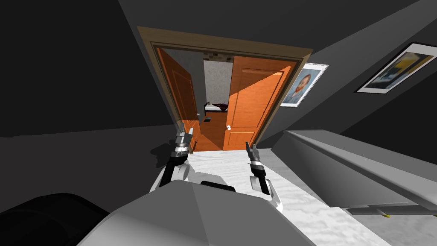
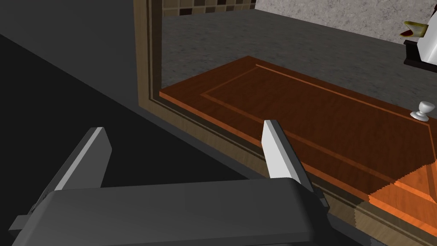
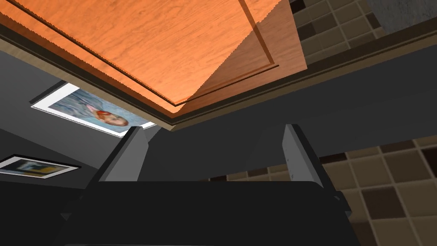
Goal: Push the door open
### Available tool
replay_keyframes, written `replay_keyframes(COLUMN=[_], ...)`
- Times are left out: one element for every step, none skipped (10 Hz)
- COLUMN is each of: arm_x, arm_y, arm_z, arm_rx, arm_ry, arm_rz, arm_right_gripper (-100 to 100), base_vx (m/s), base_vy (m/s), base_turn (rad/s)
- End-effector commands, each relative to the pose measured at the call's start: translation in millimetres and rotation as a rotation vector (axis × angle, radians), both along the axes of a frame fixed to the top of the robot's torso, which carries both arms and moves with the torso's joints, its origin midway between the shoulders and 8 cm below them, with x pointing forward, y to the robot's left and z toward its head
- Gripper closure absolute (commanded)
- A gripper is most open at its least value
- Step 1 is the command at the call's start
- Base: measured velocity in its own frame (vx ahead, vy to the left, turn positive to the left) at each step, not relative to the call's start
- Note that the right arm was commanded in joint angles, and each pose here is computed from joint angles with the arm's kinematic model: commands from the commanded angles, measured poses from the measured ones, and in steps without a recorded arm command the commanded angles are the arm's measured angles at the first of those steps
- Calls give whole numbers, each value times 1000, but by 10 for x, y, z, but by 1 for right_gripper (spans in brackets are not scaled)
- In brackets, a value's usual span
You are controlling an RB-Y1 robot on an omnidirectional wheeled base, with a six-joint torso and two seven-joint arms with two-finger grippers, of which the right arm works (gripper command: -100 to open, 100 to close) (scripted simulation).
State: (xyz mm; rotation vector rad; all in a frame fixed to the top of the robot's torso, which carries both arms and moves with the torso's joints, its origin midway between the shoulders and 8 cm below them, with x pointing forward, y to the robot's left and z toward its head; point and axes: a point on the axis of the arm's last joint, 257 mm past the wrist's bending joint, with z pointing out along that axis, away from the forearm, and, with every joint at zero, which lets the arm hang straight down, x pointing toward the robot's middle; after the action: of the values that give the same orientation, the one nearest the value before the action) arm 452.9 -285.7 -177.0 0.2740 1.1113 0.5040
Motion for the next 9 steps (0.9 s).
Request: replay_keyframes(arm_x=[51,75,97,118,138,156,173,189,203], arm_y=[27,40,55,70,86,104,124,145,167], arm_z=[-132,-209,-285,-361,-437,-511,-584,-657,-730], arm_rx=[-37,-59,-80,-102,-123,-143,-163,-183,-203], arm_ry=[23,37,51,65,79,92,105,118,131], arm_rz=[-10,-16,-20,-25,-29,-32,-35,-37,-39], arm_right_gripper=[-100,-100,-100,-100,-100,-100,-100,-100,-100], base_vx=[104,104,97,96,94,92,104,103,90], base_vy=[-4,5,3,0,7,5,-3,-11,3], base_turn=[-7,-4,-8,-8,-5,-8,-8,-6,-3])
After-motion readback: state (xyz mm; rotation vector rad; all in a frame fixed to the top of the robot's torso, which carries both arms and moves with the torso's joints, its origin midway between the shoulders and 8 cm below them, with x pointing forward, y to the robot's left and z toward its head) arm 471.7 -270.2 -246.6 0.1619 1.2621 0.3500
